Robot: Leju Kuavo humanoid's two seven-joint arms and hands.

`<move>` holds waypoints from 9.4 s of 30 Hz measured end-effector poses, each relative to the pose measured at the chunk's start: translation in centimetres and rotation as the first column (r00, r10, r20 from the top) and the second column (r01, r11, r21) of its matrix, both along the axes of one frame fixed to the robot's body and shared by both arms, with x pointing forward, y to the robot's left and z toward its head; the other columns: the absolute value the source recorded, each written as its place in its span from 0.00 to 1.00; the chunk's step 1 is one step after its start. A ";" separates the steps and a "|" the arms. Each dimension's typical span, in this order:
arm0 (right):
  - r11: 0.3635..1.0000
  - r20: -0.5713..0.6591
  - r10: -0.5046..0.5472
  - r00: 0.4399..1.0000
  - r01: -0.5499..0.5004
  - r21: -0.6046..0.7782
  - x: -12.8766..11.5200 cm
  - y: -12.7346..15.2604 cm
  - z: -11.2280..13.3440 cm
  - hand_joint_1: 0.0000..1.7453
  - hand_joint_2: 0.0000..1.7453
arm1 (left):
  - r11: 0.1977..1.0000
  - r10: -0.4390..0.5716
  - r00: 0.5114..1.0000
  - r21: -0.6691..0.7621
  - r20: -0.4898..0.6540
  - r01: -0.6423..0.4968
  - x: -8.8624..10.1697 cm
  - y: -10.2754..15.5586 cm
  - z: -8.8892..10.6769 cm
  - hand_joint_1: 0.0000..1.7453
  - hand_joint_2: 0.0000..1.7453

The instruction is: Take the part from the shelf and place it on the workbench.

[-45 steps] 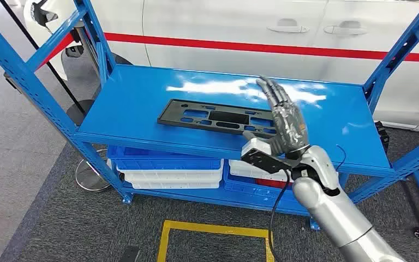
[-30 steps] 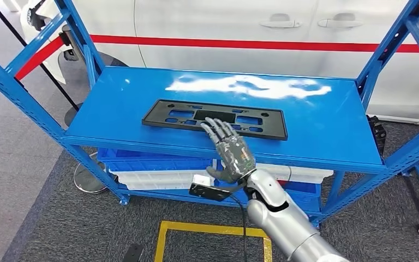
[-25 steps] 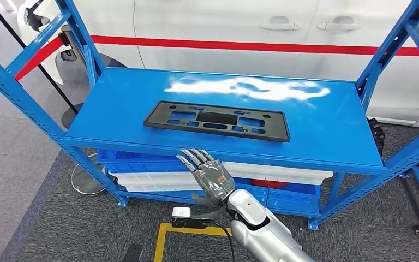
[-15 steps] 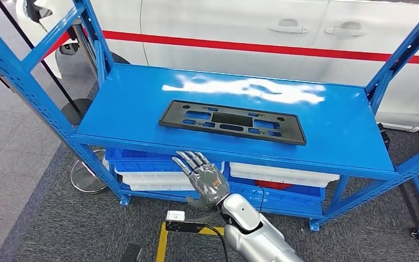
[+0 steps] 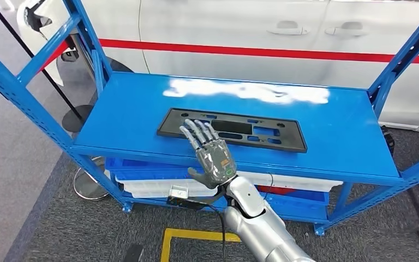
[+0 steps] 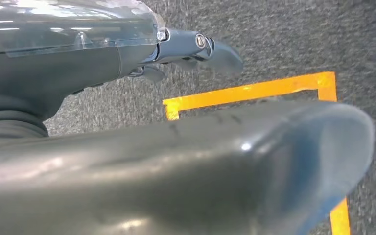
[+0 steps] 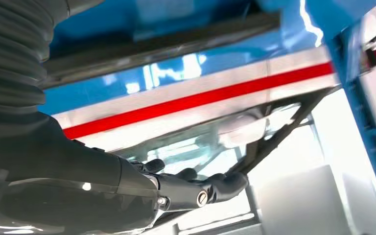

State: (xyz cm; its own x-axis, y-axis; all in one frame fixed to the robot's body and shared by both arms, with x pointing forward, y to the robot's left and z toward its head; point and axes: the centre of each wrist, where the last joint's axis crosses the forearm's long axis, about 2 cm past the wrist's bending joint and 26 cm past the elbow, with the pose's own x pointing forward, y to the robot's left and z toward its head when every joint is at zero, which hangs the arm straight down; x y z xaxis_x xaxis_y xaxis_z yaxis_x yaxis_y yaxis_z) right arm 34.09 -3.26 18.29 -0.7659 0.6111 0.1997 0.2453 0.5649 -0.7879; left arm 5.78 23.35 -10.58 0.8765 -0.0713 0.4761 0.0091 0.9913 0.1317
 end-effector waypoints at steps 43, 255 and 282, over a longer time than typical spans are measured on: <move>0.864 -0.098 -0.364 0.926 0.376 0.336 0.4 -19.3 -0.8 0.00 1.00 | 1.000 0.004 1.000 -0.006 0.011 -0.004 -0.9 1.7 -0.3 0.00 0.00; 0.339 0.176 -0.101 0.979 -0.132 0.932 -22.1 -32.0 1.7 1.00 1.00 | 0.981 0.186 0.982 0.065 -0.020 -0.184 -1.4 2.5 -0.4 0.00 0.00; 0.301 0.123 -0.123 0.985 -0.081 0.950 -22.3 -32.0 0.4 1.00 1.00 | 0.979 0.202 0.978 0.049 -0.058 -0.199 -1.6 2.0 -0.4 0.00 0.00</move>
State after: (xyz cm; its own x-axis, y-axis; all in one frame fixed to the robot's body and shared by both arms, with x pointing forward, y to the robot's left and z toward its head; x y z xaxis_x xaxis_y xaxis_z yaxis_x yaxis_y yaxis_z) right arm 11.81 -35.25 18.66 -0.8345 0.0887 0.5437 0.3166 0.8849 0.3416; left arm 4.16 25.39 -10.96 0.9029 0.0894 0.4204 -0.1794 0.9672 0.1797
